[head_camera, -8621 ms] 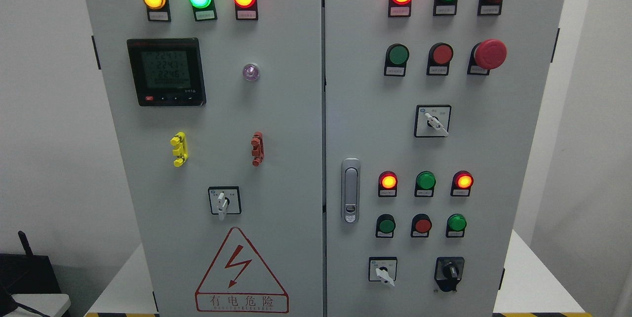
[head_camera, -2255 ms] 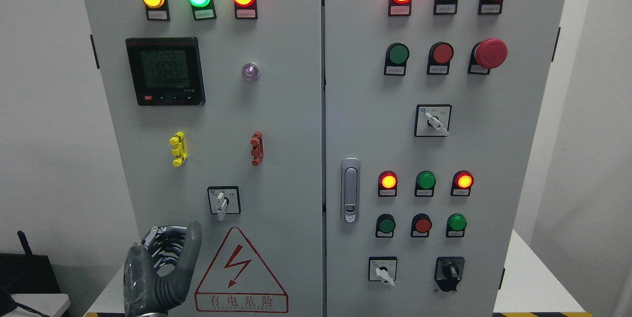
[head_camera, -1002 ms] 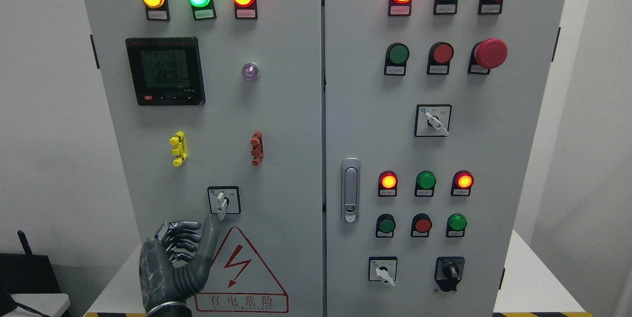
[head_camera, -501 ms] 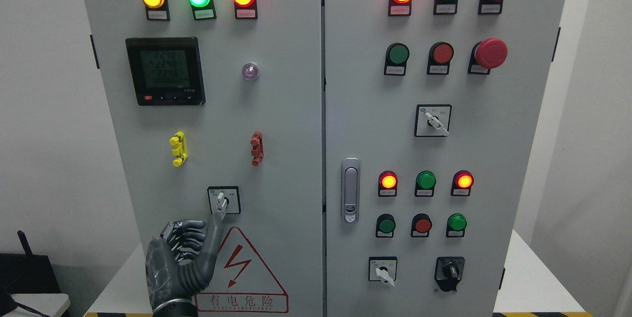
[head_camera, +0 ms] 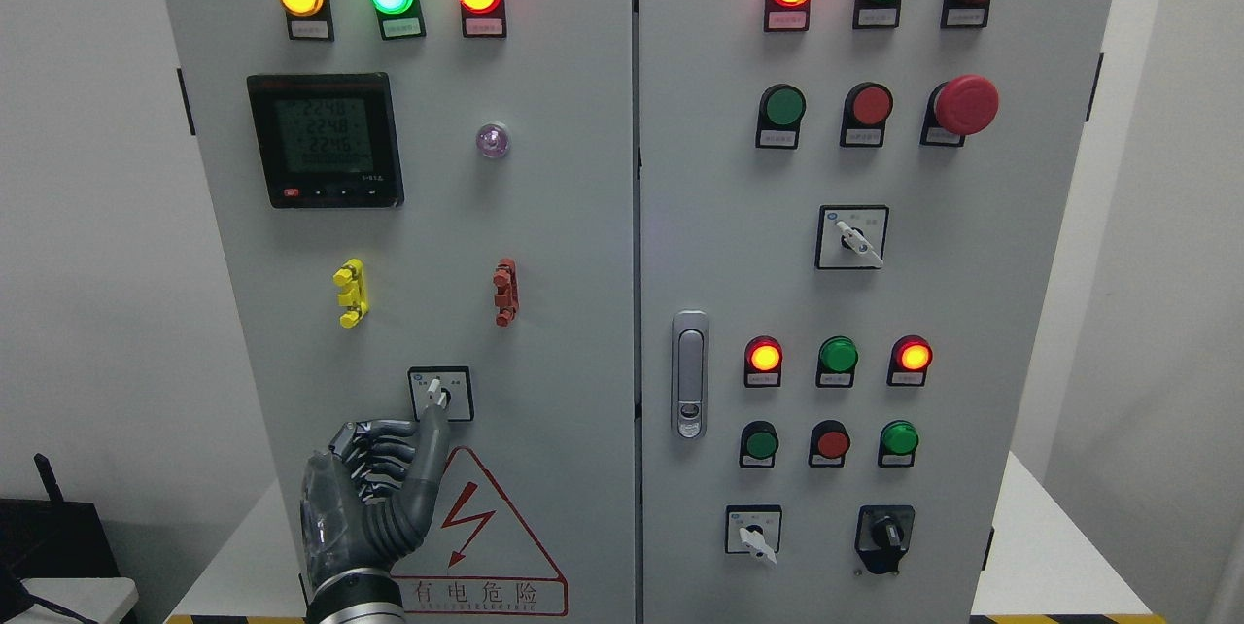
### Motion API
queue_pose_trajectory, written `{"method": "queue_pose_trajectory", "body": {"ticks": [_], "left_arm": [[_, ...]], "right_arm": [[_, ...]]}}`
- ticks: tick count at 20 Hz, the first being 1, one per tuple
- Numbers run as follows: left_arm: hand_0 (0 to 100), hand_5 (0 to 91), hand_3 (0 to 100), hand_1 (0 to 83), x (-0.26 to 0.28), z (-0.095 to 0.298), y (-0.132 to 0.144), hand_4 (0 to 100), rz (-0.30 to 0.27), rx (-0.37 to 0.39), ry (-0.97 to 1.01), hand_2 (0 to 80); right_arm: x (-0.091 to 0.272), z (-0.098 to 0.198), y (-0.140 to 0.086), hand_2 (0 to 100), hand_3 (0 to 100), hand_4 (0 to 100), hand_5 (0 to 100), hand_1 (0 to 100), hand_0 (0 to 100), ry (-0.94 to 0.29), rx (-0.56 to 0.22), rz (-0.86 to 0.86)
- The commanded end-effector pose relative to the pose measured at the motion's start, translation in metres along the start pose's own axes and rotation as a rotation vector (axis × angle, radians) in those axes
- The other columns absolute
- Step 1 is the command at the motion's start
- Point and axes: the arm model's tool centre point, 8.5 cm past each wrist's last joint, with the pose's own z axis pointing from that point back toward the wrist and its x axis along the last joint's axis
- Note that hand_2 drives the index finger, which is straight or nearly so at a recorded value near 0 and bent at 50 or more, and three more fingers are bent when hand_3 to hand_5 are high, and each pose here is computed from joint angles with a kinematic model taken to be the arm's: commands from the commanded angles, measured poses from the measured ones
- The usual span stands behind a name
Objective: Turn on light switch 1
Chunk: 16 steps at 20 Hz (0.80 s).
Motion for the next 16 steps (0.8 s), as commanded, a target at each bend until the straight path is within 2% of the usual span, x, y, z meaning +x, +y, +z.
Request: {"method": "queue_pose_trajectory", "body": {"ticks": [1,16], "left_arm": [[15,68.4,74,49.2,0.0021,-0.004,-0.0083,75,-0.007,-0.01,0.007,52.0],[15,68.7,74,48.8,0.003,-0.0057,-0.0092,75,-0.021,-0.002,0.032,52.3]], "right_arm": [[0.0,0.0,0.0001,0,0,0,0,39,12,0.0,0.001,-0.017],[0.0,0.0,0.0001,0,0,0,0,39,12,0.0,0.001,-0.017]]}}
